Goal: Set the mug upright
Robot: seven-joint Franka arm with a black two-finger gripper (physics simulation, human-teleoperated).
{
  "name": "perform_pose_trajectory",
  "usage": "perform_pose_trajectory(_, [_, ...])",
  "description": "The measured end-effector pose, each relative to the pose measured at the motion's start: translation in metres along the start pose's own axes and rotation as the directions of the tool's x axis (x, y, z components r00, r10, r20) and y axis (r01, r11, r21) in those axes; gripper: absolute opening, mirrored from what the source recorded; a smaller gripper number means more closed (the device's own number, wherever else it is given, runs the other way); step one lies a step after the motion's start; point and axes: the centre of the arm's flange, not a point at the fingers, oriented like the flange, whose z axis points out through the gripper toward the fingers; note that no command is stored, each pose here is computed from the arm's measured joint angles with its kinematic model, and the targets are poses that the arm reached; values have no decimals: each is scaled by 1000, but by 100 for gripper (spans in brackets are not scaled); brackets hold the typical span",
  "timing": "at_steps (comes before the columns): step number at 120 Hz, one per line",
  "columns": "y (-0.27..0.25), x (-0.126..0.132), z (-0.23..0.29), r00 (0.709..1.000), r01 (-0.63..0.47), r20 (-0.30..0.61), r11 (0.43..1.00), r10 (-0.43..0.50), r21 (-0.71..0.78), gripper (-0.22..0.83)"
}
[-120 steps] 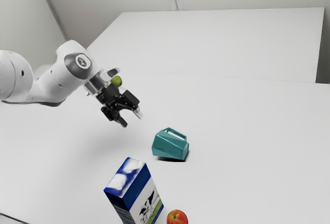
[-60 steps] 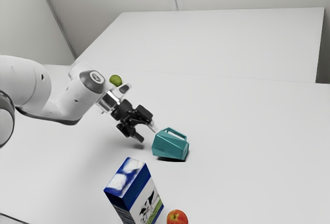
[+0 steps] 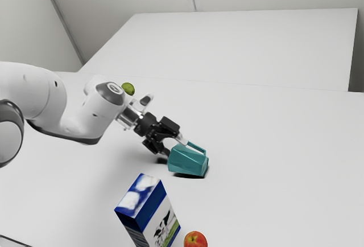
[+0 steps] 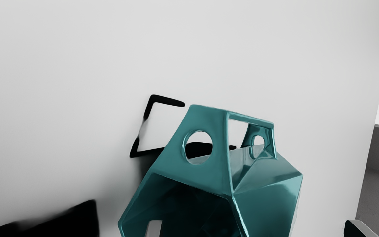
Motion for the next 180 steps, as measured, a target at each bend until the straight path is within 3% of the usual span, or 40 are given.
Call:
perform_pose_trajectory(53, [5, -6, 15, 1000, -19, -5, 998, 19, -63, 59])
perform_pose_trajectory(132, [10, -10, 26, 999, -46, -3, 995, 46, -89, 0])
perform_pose_trajectory(180, [44, -12, 19, 994, -106, -21, 988, 105, -109, -14])
